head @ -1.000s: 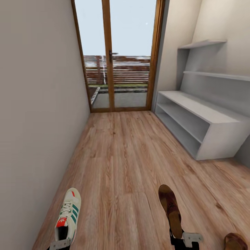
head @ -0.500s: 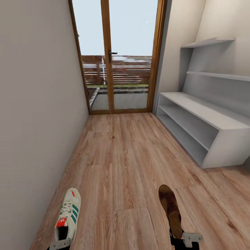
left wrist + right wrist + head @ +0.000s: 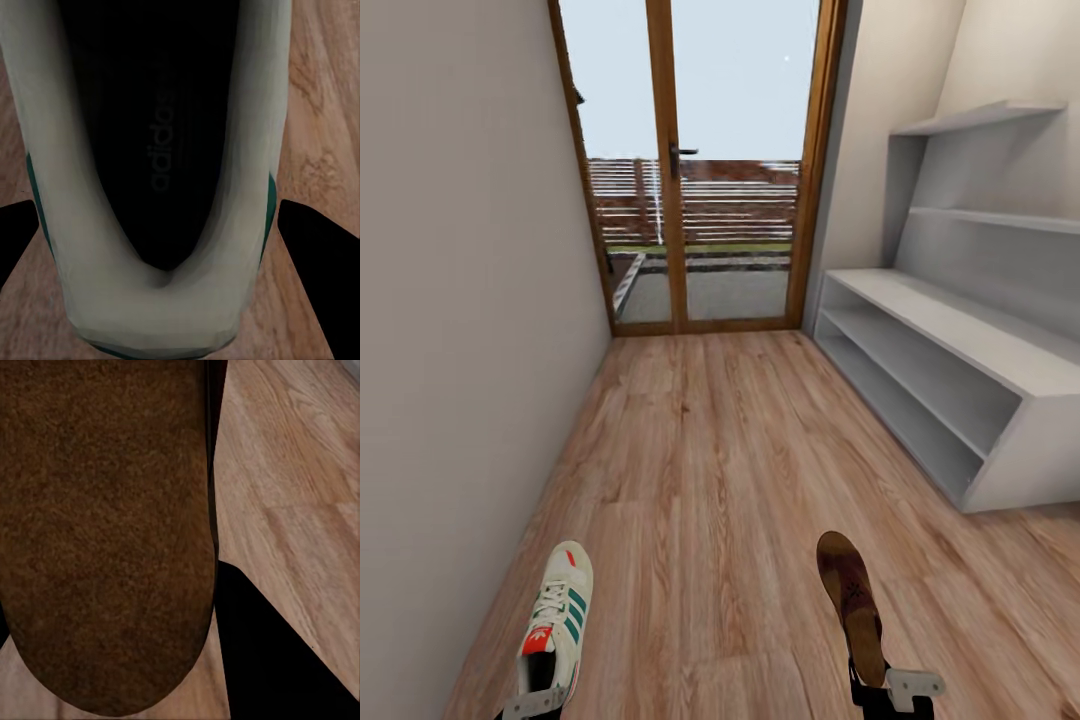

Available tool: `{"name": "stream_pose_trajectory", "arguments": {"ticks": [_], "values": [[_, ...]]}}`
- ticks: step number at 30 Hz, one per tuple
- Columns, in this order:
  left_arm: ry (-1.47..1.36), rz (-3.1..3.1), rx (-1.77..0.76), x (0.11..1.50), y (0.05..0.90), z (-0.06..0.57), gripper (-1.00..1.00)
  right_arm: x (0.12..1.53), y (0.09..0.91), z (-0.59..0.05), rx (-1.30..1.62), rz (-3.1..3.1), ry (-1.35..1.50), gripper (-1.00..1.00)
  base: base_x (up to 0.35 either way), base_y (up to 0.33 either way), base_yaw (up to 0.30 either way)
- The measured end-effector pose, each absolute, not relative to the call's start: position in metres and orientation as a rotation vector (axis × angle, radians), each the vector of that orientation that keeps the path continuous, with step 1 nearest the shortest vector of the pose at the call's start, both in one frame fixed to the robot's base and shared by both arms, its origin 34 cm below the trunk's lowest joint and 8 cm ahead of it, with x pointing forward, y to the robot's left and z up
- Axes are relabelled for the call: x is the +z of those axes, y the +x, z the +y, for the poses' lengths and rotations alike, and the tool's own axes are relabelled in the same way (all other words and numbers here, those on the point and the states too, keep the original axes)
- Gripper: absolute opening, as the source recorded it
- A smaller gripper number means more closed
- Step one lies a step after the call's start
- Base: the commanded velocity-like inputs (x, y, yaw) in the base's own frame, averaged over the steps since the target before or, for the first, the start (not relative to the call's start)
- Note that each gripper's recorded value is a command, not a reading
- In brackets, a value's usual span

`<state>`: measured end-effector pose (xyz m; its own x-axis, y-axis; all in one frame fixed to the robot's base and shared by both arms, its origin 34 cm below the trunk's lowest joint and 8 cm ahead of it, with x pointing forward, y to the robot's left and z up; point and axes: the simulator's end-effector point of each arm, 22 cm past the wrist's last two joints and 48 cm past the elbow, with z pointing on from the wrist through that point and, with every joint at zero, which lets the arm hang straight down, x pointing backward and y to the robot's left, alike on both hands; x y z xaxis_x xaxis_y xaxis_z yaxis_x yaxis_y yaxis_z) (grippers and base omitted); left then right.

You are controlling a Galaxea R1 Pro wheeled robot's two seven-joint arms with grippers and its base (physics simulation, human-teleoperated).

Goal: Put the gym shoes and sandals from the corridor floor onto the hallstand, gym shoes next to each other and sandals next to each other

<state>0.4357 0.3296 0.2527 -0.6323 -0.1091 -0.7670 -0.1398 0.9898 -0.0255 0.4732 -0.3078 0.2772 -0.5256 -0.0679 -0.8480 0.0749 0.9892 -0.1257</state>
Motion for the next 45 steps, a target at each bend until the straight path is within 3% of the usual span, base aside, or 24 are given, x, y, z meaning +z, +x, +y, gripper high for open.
{"name": "stream_pose_trajectory", "arguments": {"ticks": [45], "values": [[-0.179, 2.26, 0.046, 0.2529, 0.4357, 0.3309, -1.0, 0.2767, 0.4727, -0.3079, -0.178, 2.118, 0.005, -1.0, 0.34, 0.0, 0.0]]}}
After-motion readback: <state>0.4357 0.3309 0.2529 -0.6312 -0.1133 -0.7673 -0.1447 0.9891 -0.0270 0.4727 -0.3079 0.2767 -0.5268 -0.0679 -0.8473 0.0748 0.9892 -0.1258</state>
